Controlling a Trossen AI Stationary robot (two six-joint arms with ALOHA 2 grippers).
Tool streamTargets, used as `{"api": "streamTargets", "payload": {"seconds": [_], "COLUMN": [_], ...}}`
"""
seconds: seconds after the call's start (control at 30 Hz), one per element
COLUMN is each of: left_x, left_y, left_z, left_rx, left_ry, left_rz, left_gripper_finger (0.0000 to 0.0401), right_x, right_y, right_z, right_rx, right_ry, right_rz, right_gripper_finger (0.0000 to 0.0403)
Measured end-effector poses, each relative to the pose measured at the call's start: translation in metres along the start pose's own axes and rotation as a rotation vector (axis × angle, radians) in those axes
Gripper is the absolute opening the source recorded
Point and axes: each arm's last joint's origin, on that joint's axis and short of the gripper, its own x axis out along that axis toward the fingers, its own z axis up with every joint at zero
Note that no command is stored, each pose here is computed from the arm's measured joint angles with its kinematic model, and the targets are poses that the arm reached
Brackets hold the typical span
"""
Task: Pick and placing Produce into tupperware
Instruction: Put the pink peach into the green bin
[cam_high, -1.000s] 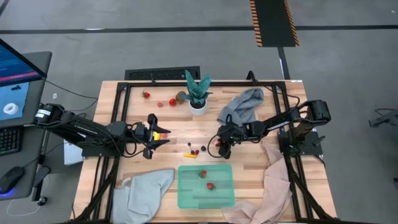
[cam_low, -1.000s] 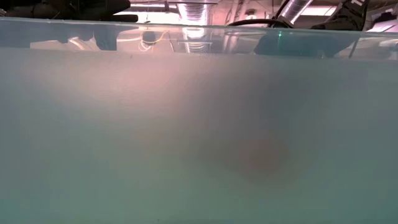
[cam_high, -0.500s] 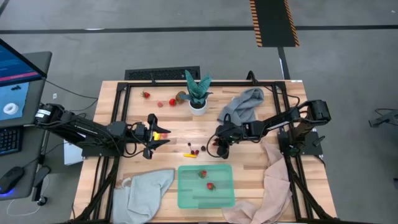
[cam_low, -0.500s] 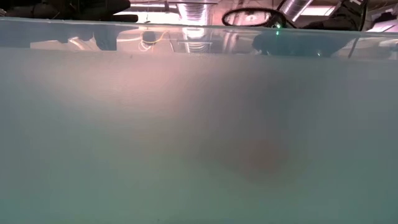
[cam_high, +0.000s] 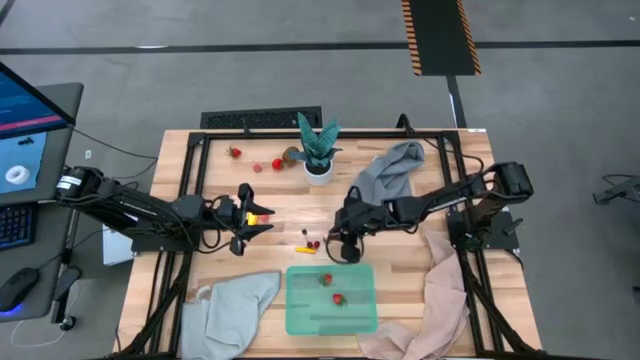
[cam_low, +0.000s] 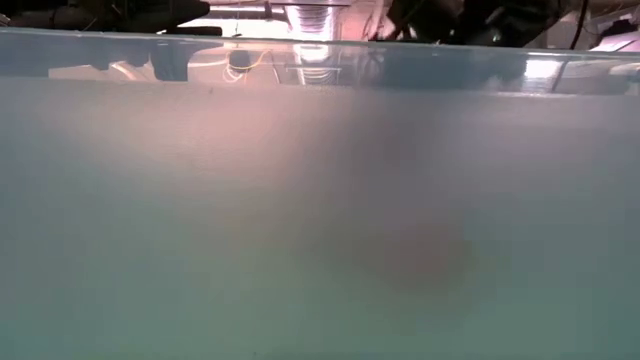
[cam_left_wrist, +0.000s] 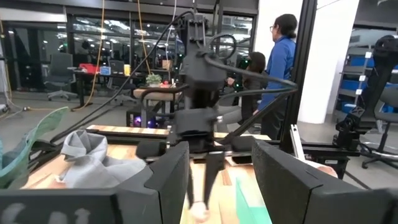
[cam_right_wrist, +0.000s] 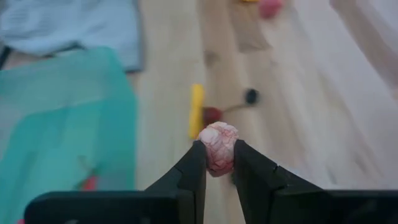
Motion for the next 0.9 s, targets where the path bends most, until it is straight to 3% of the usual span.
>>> {"api": "streamTargets", "payload": {"seconds": [0.43,0.7,0.9], "left_x": [0.0,0.0,0.0], "left_y": [0.0,0.001,0.001], "left_z": [0.0,-0.004,-0.007], "left_rx": [-0.014,-0.016,-0.015], "left_ry": [0.001,0.041,0.069], "left_rz": [0.0,0.01,0.013], "left_gripper_finger": [0.0167,0.0167,0.0167], "right_x": [-0.007,-0.014,-0.015], "right_y": [0.071,0.102,0.105], "right_z": [-0.007,-0.018,-0.025], "right_rx": [-0.124,-0.067,0.004], "right_ry": [0.001,0.024,0.059], "right_rz": [0.168,0.235,0.161], "right_gripper_finger": [0.0093,0.0093,0.0094]}}
